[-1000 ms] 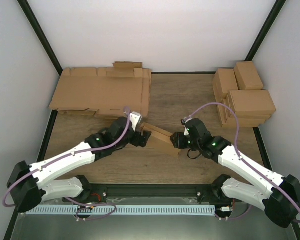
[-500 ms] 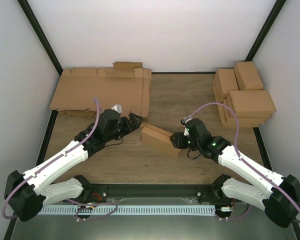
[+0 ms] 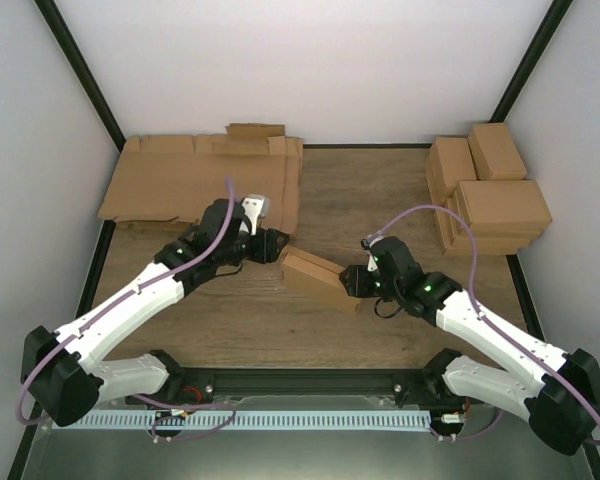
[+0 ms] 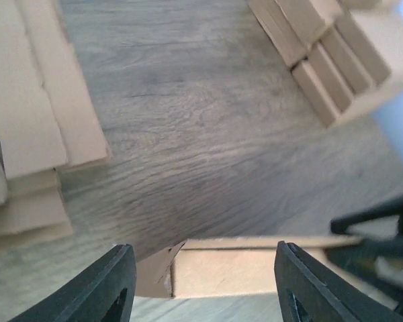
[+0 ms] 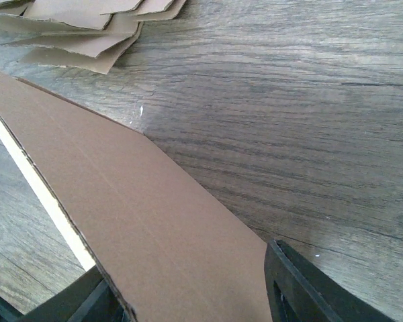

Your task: Fold the paper box

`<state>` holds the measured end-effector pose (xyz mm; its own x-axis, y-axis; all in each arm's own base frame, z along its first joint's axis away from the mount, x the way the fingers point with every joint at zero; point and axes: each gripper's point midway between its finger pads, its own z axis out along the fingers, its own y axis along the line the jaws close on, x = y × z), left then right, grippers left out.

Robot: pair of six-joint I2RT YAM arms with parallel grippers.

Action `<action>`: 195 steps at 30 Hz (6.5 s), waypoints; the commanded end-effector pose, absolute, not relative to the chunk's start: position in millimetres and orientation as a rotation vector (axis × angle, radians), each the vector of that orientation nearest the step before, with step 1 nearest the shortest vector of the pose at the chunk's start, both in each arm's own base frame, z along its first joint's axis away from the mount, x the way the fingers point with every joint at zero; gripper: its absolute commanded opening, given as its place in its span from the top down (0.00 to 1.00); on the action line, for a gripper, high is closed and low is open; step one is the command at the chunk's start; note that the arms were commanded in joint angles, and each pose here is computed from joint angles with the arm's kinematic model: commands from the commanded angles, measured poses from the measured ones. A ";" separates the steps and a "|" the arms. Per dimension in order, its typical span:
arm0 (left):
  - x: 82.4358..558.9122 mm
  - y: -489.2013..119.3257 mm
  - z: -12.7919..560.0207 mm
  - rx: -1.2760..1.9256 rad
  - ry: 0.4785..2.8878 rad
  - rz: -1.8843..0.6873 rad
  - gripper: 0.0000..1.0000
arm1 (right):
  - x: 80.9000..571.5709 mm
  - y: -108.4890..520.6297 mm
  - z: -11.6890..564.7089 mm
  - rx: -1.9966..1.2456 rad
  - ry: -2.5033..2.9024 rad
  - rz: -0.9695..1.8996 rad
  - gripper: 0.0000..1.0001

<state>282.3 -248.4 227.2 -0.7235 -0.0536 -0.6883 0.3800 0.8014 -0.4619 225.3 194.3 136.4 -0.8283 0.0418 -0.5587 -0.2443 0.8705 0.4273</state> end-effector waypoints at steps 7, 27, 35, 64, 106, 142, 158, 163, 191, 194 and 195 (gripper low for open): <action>282.5 -248.3 193.8 0.963 2.195 -0.401 0.82 | 220.0 190.8 128.3 -0.170 2.518 0.629 0.49; 285.8 -269.4 167.6 1.152 2.291 -0.441 0.92 | 220.7 190.2 130.1 -0.166 2.513 0.627 0.49; 287.7 -264.0 175.2 1.109 2.293 -0.412 0.76 | 221.1 190.2 129.9 -0.166 2.515 0.623 0.49; 290.3 -256.3 162.3 1.108 2.333 -0.347 0.74 | 222.0 190.7 132.2 -0.165 2.515 0.622 0.49; 277.7 -268.7 151.1 0.748 2.432 -0.606 0.96 | 223.7 192.0 132.9 -0.170 2.518 0.617 0.49; 262.0 -249.1 130.3 0.459 2.530 -0.613 0.96 | 215.1 208.3 147.0 -0.298 2.513 0.721 0.33; 255.8 -224.7 98.2 0.491 2.598 -0.436 0.96 | 219.7 198.4 134.4 -0.246 2.546 0.634 0.34; 262.3 -211.7 101.1 0.535 2.589 -0.305 0.96 | 220.6 197.2 133.5 -0.238 2.549 0.623 0.35; 254.5 -236.8 82.2 0.468 2.547 -0.518 0.96 | 212.1 218.5 198.8 -0.518 2.339 0.768 0.09; 254.6 -238.8 84.0 0.473 2.537 -0.525 0.96 | 220.9 220.1 220.6 -0.566 2.271 0.718 0.09; 254.9 -239.4 84.8 0.475 2.533 -0.530 0.96 | 223.5 223.5 226.7 -0.594 2.244 0.702 0.09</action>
